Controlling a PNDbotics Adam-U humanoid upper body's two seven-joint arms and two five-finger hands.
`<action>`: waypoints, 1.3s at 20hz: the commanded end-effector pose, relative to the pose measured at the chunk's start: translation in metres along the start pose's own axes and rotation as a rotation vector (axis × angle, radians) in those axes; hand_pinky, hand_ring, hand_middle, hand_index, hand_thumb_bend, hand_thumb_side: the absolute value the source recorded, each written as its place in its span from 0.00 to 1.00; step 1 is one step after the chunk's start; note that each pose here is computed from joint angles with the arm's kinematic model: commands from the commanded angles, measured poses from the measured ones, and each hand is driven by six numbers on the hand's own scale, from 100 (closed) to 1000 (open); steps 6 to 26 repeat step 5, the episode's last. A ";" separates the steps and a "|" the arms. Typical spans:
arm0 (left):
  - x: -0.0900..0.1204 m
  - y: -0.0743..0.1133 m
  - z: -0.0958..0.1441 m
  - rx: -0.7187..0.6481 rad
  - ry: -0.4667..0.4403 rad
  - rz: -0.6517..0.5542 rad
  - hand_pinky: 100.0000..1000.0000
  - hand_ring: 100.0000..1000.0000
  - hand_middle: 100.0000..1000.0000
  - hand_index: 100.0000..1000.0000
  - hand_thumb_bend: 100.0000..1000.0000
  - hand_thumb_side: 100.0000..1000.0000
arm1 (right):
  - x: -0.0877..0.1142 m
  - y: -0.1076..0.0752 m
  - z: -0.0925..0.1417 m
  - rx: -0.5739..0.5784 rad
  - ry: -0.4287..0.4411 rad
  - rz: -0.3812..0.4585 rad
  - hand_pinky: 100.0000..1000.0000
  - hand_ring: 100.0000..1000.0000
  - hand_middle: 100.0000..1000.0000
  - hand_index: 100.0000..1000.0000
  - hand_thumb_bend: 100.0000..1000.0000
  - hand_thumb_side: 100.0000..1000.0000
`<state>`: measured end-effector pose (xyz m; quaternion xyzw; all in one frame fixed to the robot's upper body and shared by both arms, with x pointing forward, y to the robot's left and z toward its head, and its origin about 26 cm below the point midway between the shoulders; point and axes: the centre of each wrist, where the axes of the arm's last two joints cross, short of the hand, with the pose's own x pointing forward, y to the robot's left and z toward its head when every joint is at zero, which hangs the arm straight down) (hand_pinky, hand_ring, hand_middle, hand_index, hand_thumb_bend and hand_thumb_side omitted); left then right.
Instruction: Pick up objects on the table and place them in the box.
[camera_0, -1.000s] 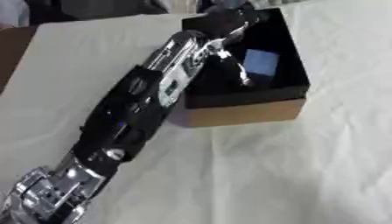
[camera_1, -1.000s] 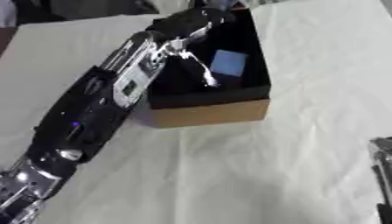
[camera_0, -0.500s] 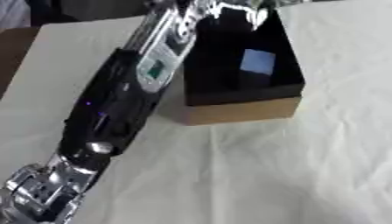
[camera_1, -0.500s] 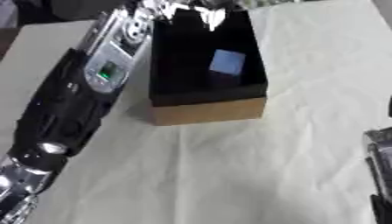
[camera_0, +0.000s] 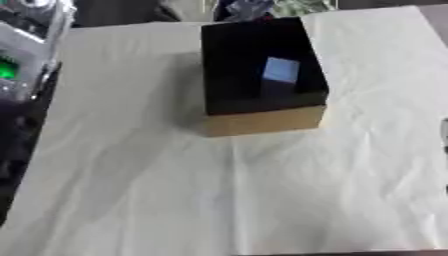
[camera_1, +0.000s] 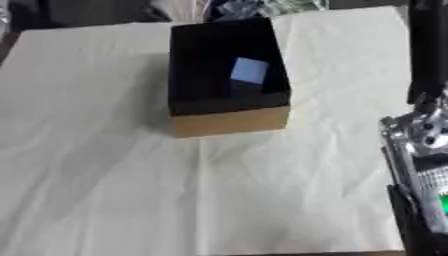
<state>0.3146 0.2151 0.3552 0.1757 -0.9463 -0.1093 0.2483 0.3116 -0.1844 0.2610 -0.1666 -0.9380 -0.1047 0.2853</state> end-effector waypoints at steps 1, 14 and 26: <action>0.009 0.026 0.005 0.086 -0.017 0.110 1.00 0.81 0.73 0.91 0.04 0.39 | 0.004 -0.007 -0.006 -0.013 -0.032 0.034 0.73 0.67 0.56 0.80 0.00 0.54; -0.012 0.040 0.026 0.178 0.001 0.189 1.00 0.80 0.73 0.91 0.07 0.39 | 0.002 -0.010 -0.006 -0.020 -0.028 0.055 0.73 0.67 0.56 0.80 0.00 0.53; -0.012 0.040 0.026 0.178 0.001 0.189 1.00 0.80 0.73 0.91 0.07 0.39 | 0.002 -0.010 -0.006 -0.020 -0.028 0.055 0.73 0.67 0.56 0.80 0.00 0.53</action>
